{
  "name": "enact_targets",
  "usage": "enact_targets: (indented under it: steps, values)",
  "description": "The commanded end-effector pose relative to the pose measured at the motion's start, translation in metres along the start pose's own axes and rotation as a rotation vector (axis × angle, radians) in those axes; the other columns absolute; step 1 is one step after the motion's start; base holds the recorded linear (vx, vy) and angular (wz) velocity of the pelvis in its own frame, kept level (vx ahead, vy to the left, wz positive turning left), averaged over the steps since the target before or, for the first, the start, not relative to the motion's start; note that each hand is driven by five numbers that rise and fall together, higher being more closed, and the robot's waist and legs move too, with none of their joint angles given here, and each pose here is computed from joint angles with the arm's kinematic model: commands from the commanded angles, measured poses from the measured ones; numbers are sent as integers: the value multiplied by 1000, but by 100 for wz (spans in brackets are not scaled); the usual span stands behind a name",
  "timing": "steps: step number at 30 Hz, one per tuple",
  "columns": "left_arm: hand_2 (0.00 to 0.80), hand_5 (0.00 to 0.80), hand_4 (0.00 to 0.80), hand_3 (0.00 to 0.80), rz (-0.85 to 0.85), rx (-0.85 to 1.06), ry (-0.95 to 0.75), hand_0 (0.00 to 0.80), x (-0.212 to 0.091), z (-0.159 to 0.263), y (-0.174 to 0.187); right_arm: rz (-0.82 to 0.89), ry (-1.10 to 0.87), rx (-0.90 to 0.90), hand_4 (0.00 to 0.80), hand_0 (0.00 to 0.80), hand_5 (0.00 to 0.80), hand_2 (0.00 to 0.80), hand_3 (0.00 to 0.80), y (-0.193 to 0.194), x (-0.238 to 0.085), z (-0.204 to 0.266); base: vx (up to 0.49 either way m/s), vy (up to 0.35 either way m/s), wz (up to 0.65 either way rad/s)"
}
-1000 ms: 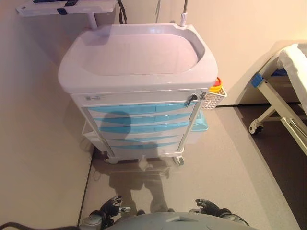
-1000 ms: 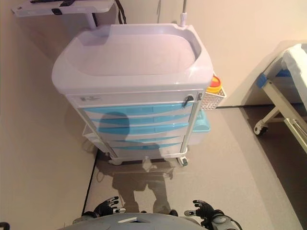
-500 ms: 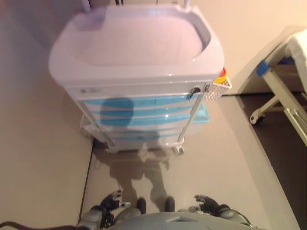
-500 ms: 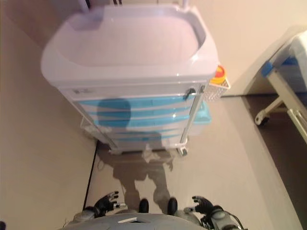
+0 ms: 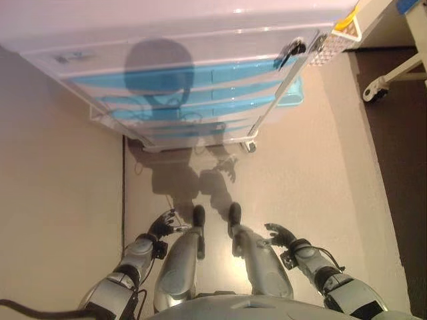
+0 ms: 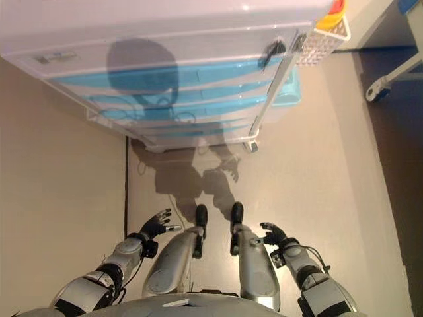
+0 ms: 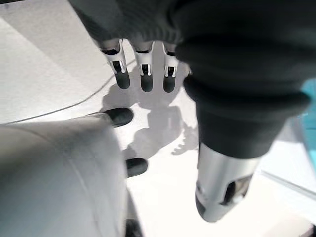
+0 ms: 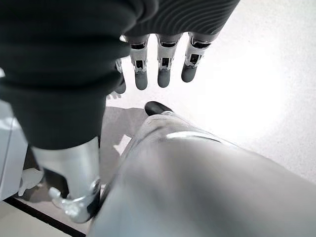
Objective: Open the drawer and pick up the medicine
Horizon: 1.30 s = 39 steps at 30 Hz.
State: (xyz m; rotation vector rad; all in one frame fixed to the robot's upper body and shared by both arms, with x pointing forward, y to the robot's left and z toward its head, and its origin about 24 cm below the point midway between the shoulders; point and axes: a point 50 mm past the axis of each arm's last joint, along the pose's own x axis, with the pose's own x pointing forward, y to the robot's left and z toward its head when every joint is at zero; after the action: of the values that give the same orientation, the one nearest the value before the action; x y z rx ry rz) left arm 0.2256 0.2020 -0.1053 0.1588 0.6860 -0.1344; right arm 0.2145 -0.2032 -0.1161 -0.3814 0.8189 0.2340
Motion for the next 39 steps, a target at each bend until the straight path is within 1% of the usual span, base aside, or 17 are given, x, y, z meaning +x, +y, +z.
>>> enact_targets:
  steps: [1,5,9,15,18,23,28,30,32,37,39]
  values:
    - [0,0,0,0,29,-37,-101,0,0,14,0,23,-12,-49,0,0,0,0,0,5,-2,-3,-109,32,-1]
    - [0,0,0,0,51,-86,-208,0,5,42,5,10,-42,-47,0,0,0,0,0,1,0,10,-82,20,-5]
    - [0,0,0,0,46,-18,-302,0,8,66,2,-21,-56,-37,0,0,0,0,0,-7,2,18,-86,24,0]
    - [0,0,0,0,57,-48,-429,0,7,94,7,-49,-65,-12,0,0,0,0,0,-16,1,22,-36,30,-3]
    - [0,0,0,0,38,-117,-496,0,6,109,7,-53,-60,-2,0,0,0,0,0,-20,1,22,9,53,-6]
    - [0,0,0,0,38,-300,-607,0,3,132,13,-46,-49,-5,0,0,0,0,0,-21,-1,15,53,58,-12]
    - [0,0,0,0,13,-459,-727,0,-3,165,34,-27,-52,-23,0,0,0,0,0,-20,-2,16,28,27,-12]
    - [0,0,0,0,-17,-541,-780,0,-7,181,42,-21,-53,-39,0,0,0,0,0,-21,-2,17,-6,27,-18]
    - [0,0,0,0,-41,-581,-816,0,-10,193,48,-16,-53,-49,0,0,0,0,0,-21,-3,16,-1,15,-23]
    - [0,0,0,0,-189,-712,-932,0,-19,231,58,-13,-63,-63,0,0,0,0,0,-21,-3,17,5,11,-6]
    - [0,0,0,0,-238,-728,-979,0,-24,246,59,-14,-71,-69,0,0,0,0,0,-21,-3,19,3,3,-7]
